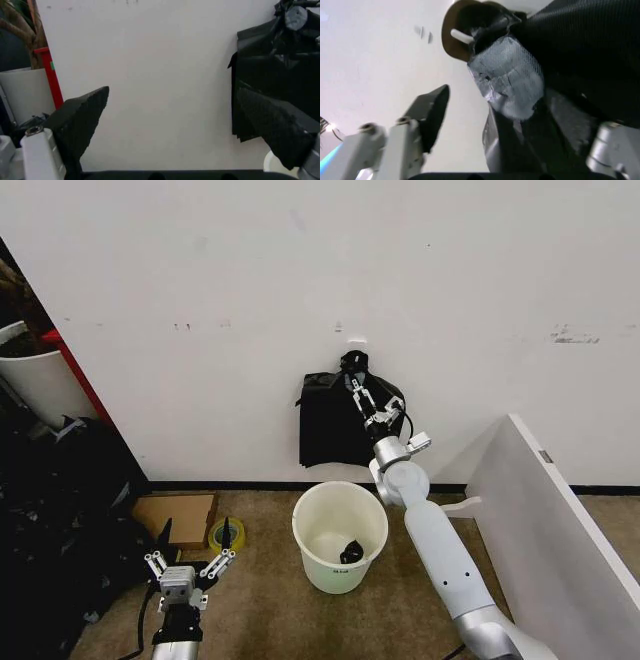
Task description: Place the garbage bag over the trash bin.
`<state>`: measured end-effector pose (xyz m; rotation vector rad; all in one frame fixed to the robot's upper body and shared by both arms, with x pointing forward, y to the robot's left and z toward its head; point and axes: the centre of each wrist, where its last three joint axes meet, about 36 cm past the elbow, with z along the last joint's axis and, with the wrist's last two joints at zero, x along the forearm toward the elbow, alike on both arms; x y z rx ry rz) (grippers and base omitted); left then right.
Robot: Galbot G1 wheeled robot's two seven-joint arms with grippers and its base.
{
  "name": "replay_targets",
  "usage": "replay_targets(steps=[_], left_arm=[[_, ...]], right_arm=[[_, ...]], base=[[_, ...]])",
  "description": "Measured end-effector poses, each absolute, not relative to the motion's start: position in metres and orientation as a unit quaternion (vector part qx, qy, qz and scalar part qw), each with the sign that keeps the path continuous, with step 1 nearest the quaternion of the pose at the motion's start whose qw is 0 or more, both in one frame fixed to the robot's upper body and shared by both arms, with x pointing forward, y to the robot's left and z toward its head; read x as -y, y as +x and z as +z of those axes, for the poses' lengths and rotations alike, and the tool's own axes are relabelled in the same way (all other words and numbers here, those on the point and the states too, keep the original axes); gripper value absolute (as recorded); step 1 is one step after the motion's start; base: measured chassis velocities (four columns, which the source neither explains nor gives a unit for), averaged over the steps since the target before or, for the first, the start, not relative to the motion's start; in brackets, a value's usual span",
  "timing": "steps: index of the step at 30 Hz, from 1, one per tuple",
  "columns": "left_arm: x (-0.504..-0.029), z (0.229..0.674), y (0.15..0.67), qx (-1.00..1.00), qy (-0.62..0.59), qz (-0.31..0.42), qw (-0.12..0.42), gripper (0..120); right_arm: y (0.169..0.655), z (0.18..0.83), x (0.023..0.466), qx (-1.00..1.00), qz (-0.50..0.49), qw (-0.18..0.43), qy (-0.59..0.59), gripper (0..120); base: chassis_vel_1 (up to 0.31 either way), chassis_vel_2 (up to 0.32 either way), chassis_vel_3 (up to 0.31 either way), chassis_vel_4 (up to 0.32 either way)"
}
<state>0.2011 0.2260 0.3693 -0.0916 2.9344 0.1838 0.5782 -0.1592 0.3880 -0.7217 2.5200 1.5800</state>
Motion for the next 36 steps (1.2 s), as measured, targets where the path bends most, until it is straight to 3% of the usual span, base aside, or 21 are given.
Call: replay_targets(steps=[18,29,36], left_arm=[[-0.225,0.365,0.207,-0.993,-0.032,0.059,0.102,100],[-0.221,0.36,0.209,-0.993,-0.034,0.052,0.1,100],[-0.22,0.355,0.214,-0.993,-0.033,0.049,0.103,100]], right_arm=[[0.579,0.385,0.162,-0.832,0.506,0.04,-0.221,1],[0.546,0.375,0.164,-0.862,0.459,0.029,-0.213,0],[0.488,0.352,0.17,-0.899,0.374,0.007,-0.226,0]], base=[[0.0,0.0,0.0,0.0],[0.0,0.0,0.0,0.0],[0.0,0.0,0.0,0.0]])
